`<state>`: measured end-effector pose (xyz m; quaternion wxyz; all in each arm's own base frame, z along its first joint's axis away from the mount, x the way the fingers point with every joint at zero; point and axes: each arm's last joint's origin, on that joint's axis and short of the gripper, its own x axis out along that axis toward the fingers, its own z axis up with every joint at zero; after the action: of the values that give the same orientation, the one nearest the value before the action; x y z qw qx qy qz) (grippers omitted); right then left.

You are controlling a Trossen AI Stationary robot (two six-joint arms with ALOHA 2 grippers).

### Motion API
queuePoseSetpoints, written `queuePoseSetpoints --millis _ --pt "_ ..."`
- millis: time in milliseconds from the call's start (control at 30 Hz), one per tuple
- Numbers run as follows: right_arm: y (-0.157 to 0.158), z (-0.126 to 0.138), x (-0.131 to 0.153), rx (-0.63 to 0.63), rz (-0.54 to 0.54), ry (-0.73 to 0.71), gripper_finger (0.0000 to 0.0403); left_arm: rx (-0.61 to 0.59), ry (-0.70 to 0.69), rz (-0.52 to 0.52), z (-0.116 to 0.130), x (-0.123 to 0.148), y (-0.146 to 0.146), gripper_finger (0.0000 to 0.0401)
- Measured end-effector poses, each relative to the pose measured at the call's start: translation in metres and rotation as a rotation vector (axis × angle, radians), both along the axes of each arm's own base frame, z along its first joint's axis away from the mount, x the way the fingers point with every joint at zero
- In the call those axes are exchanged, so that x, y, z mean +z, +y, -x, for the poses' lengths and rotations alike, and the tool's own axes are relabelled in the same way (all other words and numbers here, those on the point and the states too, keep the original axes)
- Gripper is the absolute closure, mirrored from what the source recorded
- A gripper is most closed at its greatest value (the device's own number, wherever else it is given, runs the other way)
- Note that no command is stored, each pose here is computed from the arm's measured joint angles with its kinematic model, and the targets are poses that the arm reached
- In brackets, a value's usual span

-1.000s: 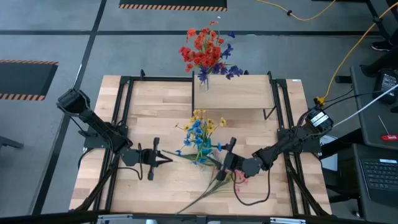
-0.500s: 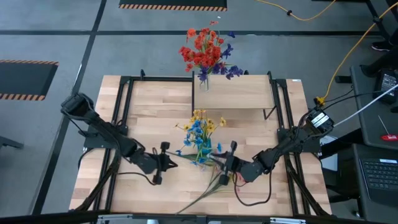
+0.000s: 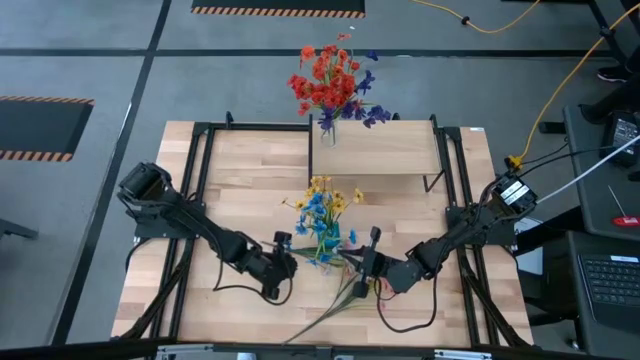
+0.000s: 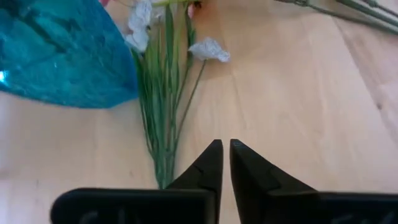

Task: Pick and place flowers into a vace then onto a shelf
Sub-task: Put the white flowers into the blue vase

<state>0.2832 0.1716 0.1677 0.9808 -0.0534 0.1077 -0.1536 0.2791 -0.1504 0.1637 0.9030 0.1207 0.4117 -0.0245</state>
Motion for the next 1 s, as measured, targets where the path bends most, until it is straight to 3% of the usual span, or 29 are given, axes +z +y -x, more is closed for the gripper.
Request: queuePoseSetpoints --millis 167,467,667,900,1000 --pt "0.001 0.0 -0.001 0.026 -0.002 0.014 0.0396 0.0 -0.015 -0.065 -0.003 -0.002 0.002 0.0342" --pt "0.0 0.0 -0.003 0.024 0.002 0.026 0.0392 0.009 -0.08 -0.066 -0.007 0.002 0.001 0.0261" --pt "0.0 0.0 -0.003 0.024 0.001 0.026 0.04 0.063 -0.11 -0.122 -0.008 0.003 0.004 0.0218" --pt "0.0 0.0 -0.003 0.024 -0.001 0.025 0.0389 0.071 -0.037 0.07 -0.02 -0.001 0.023 0.0211" --pt "0.0 0.0 -0.003 0.024 -0.001 0.025 0.0389 0.077 -0.003 0.05 -0.024 -0.007 0.034 0.0213"
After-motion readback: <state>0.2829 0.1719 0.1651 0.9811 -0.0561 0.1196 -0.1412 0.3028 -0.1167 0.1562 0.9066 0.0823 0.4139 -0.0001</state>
